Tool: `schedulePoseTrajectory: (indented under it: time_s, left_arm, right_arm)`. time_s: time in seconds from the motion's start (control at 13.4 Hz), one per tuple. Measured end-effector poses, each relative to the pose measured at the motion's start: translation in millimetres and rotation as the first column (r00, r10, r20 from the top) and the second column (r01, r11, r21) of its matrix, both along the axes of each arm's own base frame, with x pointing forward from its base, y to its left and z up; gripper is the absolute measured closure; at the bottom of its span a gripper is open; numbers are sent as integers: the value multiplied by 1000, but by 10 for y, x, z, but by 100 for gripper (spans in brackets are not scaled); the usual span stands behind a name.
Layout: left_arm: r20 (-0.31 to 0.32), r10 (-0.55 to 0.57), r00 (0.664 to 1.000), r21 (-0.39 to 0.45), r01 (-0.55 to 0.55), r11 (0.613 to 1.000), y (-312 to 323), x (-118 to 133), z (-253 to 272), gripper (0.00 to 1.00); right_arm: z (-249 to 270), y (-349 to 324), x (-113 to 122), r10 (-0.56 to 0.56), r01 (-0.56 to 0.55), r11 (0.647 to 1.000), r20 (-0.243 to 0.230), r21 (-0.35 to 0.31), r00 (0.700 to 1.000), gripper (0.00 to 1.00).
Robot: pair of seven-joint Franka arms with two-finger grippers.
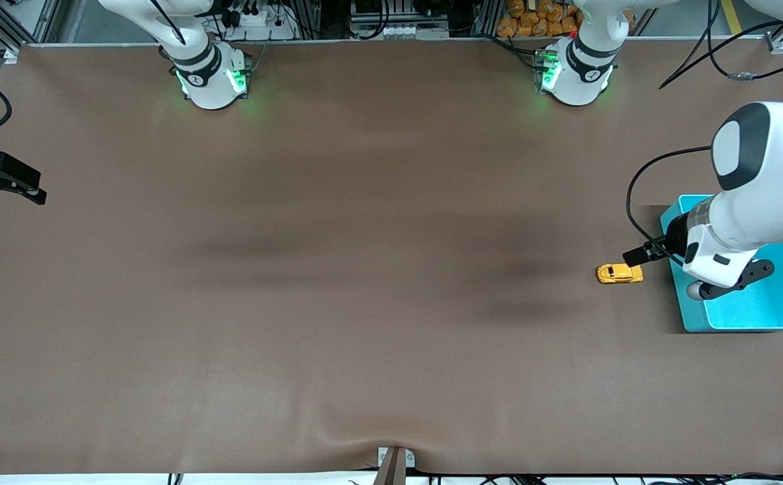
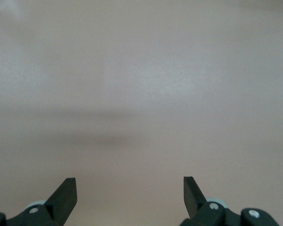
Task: Wind and store yellow beetle car
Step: 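Reach the left gripper down over the yellow car beside the bin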
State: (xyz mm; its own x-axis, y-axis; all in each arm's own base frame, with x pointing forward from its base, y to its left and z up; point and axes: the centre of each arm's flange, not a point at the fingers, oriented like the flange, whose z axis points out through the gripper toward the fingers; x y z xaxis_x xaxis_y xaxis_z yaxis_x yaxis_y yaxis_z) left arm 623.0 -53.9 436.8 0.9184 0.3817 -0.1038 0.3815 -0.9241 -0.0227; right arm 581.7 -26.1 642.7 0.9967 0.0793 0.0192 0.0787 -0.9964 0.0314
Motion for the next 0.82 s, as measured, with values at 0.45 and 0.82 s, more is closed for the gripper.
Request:
schedulePoseTrajectory:
  time_s: [0.45,0.82]
  left_arm:
    - [-2,24,1000,3,-24,1000,26,-9,-36,0]
    - [-7,27,1000,4,-27,1000,34,-28,-119,0]
  right_arm:
    - [-1,-14,-1,-2,2,1000,0,0,1000,0]
    - [2,24,4,4,-4,1000,3,0,1000,0]
